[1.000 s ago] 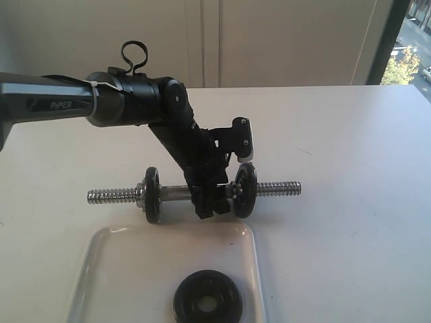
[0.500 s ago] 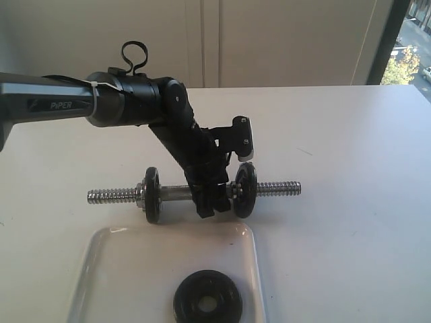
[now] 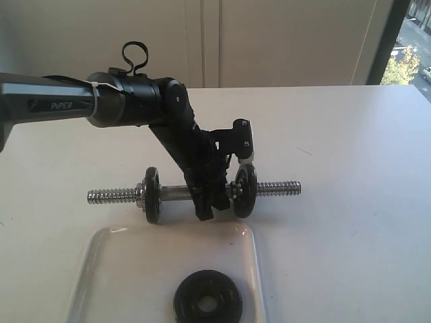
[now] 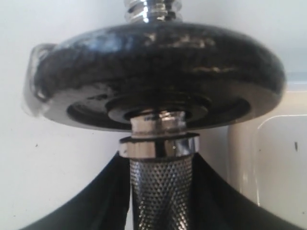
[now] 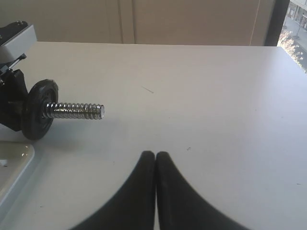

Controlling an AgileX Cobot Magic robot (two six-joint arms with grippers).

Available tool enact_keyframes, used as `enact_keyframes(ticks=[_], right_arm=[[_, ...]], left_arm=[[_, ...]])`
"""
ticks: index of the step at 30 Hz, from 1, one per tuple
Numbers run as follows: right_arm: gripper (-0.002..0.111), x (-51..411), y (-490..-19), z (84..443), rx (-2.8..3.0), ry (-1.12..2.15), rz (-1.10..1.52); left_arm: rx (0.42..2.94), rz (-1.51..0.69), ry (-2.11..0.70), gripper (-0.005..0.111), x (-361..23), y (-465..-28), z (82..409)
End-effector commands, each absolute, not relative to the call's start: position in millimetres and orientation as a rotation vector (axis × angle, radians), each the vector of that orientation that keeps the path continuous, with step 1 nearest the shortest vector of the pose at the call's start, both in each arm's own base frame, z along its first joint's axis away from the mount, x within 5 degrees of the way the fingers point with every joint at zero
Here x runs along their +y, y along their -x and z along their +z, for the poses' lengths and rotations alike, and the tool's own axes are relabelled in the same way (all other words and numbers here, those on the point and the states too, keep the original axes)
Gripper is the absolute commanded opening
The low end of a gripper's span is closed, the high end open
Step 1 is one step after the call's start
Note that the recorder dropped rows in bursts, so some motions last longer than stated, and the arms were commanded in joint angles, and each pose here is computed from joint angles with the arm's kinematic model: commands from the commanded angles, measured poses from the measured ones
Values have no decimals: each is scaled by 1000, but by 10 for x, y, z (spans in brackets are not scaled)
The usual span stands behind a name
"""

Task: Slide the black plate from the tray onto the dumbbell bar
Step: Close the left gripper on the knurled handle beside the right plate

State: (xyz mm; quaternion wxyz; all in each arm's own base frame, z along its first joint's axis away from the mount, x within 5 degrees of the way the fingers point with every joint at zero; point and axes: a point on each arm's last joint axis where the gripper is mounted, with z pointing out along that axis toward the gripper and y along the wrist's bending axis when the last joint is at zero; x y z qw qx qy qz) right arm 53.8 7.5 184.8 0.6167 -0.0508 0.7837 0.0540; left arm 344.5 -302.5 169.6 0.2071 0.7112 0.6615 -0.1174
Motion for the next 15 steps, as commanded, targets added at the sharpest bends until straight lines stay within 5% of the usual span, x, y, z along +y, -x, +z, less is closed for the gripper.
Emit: enact_keyframes(ticks=[1,11,15], right_arm=[[0,76,-537,1851,1793,118,129],[0,76,-537,1851,1793,118,129],[0,76,-537,1851,1793,118,129]], left_arm=[[1851,-352,-1978,36,-3036,-3426,1729],[1850,-349,-1980,0,-3034,-3427,1728],[1896,-361,-1941,0,-3027,-3433,1728]])
